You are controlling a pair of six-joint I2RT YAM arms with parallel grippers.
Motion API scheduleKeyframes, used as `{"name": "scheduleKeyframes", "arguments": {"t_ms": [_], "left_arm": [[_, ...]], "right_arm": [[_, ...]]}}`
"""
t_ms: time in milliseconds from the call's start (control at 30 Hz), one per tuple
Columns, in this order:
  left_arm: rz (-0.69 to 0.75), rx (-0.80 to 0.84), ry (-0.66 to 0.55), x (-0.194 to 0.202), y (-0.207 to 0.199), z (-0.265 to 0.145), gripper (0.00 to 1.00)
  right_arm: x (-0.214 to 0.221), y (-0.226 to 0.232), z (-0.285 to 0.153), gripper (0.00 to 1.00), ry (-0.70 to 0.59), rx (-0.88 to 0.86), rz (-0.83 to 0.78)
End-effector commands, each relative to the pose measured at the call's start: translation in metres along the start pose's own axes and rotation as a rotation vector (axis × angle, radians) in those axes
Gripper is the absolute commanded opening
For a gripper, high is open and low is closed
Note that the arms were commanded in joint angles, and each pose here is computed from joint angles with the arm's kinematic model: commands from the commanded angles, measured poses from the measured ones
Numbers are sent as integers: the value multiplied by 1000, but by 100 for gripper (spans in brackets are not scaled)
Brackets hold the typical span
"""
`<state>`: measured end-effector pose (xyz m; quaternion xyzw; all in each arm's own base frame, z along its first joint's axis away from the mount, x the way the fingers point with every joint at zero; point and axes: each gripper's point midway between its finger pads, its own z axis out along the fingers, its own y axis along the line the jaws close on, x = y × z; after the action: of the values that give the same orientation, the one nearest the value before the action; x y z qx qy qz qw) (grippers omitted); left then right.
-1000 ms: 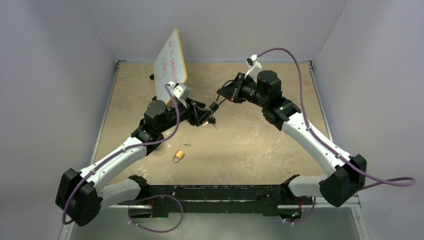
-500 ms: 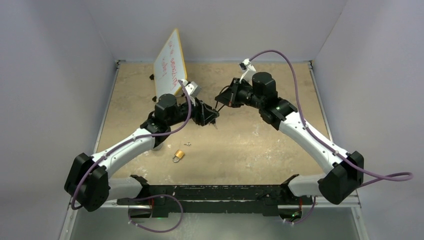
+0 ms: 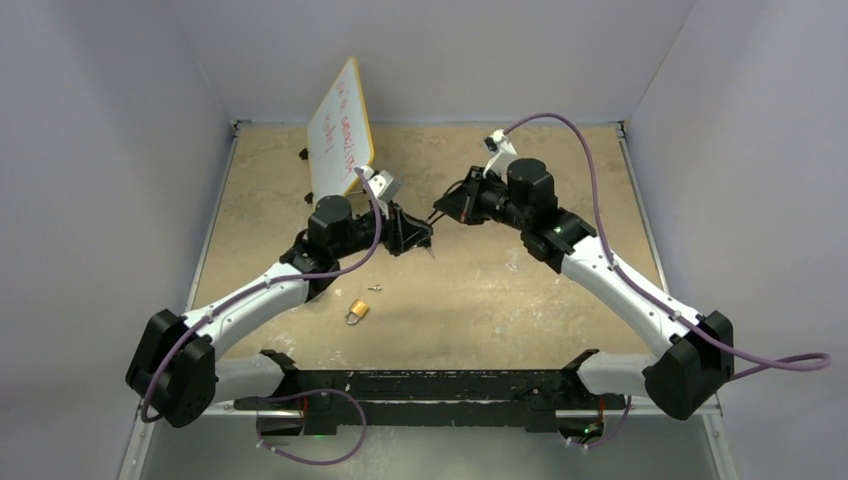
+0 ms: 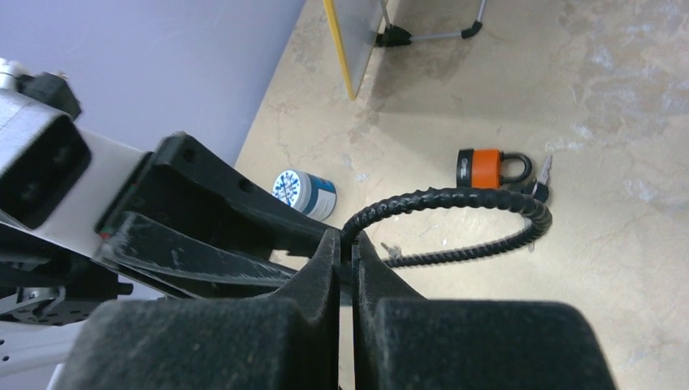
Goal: Unlock with the key
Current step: Unlock the lock, then place the lock at the center of the board.
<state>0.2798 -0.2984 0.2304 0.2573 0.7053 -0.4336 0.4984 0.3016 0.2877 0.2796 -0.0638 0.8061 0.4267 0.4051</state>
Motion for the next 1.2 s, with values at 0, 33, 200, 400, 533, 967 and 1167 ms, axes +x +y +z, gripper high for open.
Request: {"name": "scheduleKeyframes", "arguments": {"t_ms": [0, 33, 200, 400, 533, 967, 1167], "left_arm": [[61, -40, -271, -62, -9, -25, 0], [54, -48, -295, -66, -10, -28, 0], [35, -20, -380, -82, -21, -40, 0], [66, 27, -337, -67, -27, -40, 0], [72, 55, -364, -67, -33, -45, 0], [-27, -162, -71, 0, 24, -18, 0], [-114, -169, 53, 26, 37, 7, 0]], "right_arm": [[15, -27, -11, 0, -53, 89, 40], [16, -29, -12, 0, -76, 87, 49], [3, -26, -23, 0, -209, 57, 113], [-33, -24, -27, 0, -278, 148, 223], [-40, -38, -20, 0, -250, 265, 322], [-42, -24, -14, 24, -160, 198, 321], [-51, -51, -40, 61, -281, 353, 354]]}}
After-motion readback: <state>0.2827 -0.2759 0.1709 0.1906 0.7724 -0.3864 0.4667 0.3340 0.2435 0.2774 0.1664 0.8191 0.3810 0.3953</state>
